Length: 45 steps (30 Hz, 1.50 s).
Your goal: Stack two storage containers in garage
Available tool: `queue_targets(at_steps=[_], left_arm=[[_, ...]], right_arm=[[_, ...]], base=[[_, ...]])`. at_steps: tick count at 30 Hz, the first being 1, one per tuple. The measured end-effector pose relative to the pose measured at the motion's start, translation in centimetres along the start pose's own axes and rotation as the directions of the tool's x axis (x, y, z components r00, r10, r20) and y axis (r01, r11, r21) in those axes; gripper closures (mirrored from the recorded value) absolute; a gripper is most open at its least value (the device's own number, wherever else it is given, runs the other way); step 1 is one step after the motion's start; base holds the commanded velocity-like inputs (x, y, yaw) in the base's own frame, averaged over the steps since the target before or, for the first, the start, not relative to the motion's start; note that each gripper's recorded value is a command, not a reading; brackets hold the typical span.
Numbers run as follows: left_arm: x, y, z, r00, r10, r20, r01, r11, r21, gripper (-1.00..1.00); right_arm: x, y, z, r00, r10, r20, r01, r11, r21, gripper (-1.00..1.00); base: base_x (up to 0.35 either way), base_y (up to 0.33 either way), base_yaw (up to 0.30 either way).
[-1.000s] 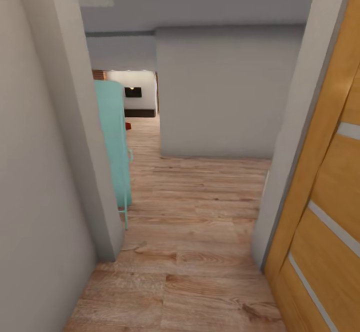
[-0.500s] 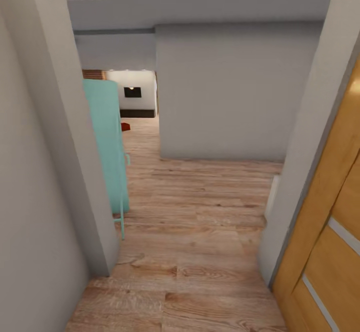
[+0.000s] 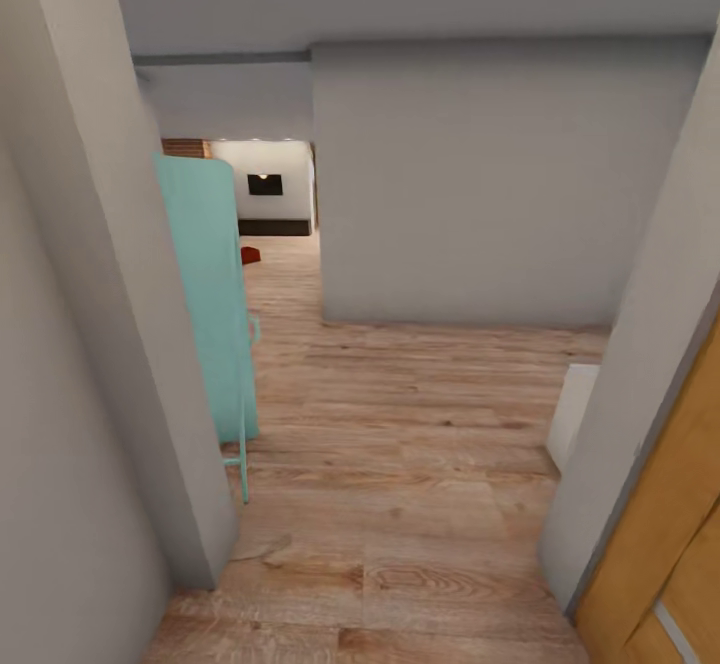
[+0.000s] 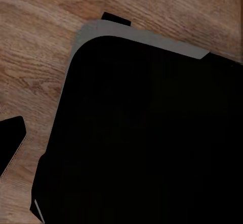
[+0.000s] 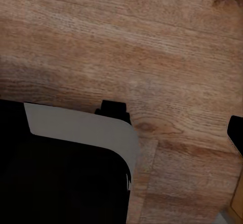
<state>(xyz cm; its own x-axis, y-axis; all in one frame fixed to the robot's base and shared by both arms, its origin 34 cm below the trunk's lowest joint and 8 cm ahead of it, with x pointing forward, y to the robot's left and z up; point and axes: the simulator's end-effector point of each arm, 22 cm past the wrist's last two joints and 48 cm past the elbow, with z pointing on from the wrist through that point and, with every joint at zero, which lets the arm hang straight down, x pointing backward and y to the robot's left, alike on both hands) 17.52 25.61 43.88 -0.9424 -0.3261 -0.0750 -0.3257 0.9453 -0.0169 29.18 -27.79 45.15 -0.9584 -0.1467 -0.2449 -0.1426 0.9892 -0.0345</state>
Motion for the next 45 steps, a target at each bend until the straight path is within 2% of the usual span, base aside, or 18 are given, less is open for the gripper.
queue_targets(at_steps=[45], left_arm=[[-0.03,0.0,0.0,1.0,0.003,0.001,-0.003,1.0,0.0,-1.0]], right_arm=[[0.04,-0.06,-0.01,1.0,-0.001,-0.001,0.001,1.0,-0.005,-1.0]], base=[[0.325,0.006,0.0]])
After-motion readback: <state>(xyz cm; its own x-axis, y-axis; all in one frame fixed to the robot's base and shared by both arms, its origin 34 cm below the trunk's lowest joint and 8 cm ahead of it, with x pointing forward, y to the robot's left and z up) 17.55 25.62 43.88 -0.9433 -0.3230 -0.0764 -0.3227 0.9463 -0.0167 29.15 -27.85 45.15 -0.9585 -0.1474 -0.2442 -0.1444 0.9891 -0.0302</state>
